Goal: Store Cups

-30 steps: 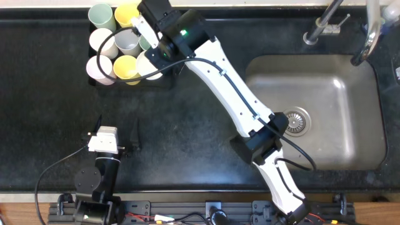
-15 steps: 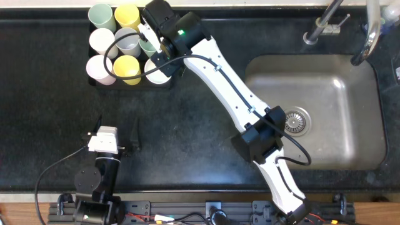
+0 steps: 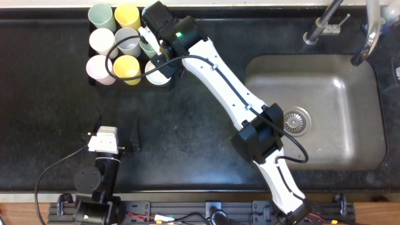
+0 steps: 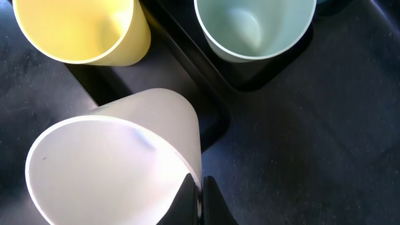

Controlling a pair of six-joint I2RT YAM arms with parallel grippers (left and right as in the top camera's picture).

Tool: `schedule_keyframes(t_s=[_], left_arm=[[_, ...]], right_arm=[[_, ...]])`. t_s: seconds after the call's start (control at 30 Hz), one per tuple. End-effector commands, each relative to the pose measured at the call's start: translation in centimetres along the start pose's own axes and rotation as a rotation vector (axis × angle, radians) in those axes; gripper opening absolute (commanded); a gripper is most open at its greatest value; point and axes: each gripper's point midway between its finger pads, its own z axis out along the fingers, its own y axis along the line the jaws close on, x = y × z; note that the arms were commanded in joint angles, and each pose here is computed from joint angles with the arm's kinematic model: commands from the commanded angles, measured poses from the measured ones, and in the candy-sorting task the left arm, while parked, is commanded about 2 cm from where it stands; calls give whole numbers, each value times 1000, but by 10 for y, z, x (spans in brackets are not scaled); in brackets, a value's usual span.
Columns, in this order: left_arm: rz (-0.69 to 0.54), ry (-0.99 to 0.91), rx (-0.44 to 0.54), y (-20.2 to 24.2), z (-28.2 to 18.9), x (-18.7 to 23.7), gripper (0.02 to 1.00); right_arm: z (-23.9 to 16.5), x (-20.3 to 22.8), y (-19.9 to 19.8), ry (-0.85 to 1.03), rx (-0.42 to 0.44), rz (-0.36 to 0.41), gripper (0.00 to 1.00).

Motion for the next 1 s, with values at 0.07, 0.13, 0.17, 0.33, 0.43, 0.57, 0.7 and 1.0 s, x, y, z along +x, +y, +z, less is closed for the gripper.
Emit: schedule_keyframes(t_s=[0.07,0.13,0.17,0.33,0.43,0.57,0.7,1.0], left_arm=[[15,-5,4,0,0,-1,1000],[15,-5,4,0,0,-1,998],[15,-5,4,0,0,-1,998],[15,-5,4,0,0,-1,998],[15,-5,4,0,0,-1,998],[15,-5,4,0,0,-1,998],[15,-5,4,0,0,-1,1000],[15,-5,4,0,0,-1,998]], right_arm=[[6,1,0,6,-1,11,38],[11,3,-1,17,-2,11,45],[14,3,-1,22,-2,12,45],[24,7,-1,42,-5,12,47],[27,8,-1,49,-6,9,45],[28,9,-2,50,-5,8,47],[28,9,-4,50,-4,11,47],[40,17,-4,88,-10,10,47]])
